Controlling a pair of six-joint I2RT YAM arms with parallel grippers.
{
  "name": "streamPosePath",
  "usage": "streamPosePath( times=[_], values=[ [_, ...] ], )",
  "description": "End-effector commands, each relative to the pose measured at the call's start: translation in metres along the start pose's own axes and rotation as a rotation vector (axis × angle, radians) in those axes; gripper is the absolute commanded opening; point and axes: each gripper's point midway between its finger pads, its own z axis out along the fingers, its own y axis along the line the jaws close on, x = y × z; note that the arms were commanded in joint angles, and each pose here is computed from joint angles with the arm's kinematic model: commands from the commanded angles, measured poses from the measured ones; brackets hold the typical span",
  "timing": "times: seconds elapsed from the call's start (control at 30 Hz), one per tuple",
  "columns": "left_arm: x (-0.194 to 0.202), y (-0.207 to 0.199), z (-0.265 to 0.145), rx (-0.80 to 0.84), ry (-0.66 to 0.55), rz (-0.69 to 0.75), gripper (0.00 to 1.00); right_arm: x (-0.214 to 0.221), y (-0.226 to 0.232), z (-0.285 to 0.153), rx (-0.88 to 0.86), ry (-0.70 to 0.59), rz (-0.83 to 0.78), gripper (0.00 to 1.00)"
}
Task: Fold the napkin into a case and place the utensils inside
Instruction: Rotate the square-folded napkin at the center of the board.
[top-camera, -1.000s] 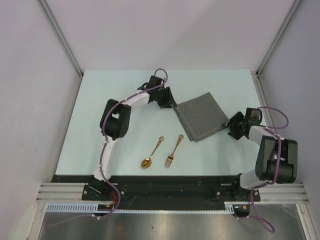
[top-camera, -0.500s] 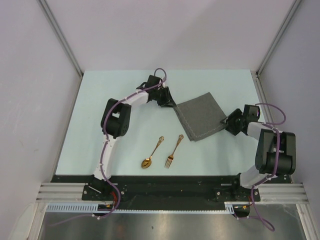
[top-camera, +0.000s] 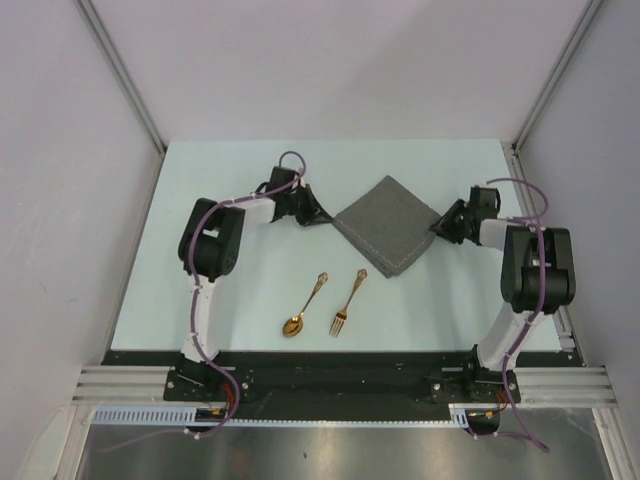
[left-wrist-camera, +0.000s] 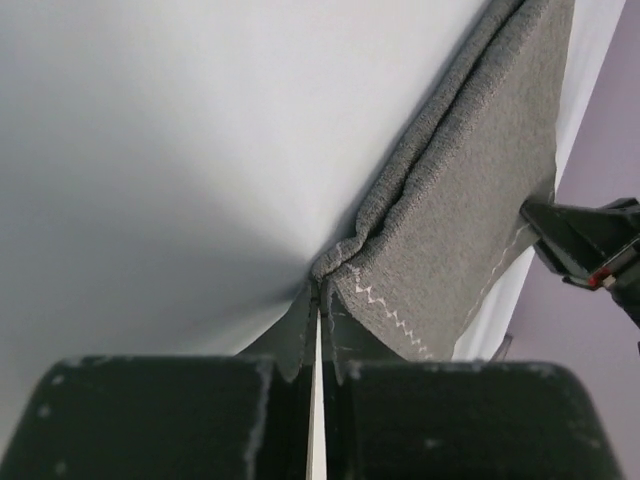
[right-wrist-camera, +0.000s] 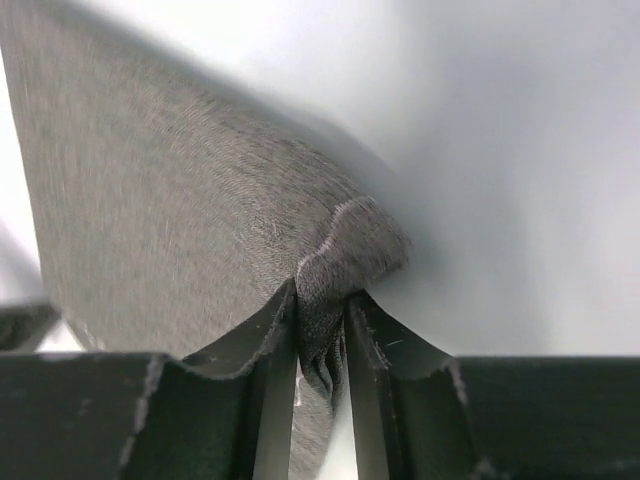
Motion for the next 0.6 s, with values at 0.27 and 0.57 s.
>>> streamPosePath(
  times=[0.27,0.57],
  values=[
    [0.093,-0.037,-0.025,0.163,-0.049,-0.269,0.0,-0.073,0.112,0.077,-0.16,-0.007,-0.251,0.35],
    [0.115,-0.044,-0.054,0.068,0.003,-0.039,0.46,-0.101,0.078,0.028,0.121,-0.024,-0.308,0.71]
  ],
)
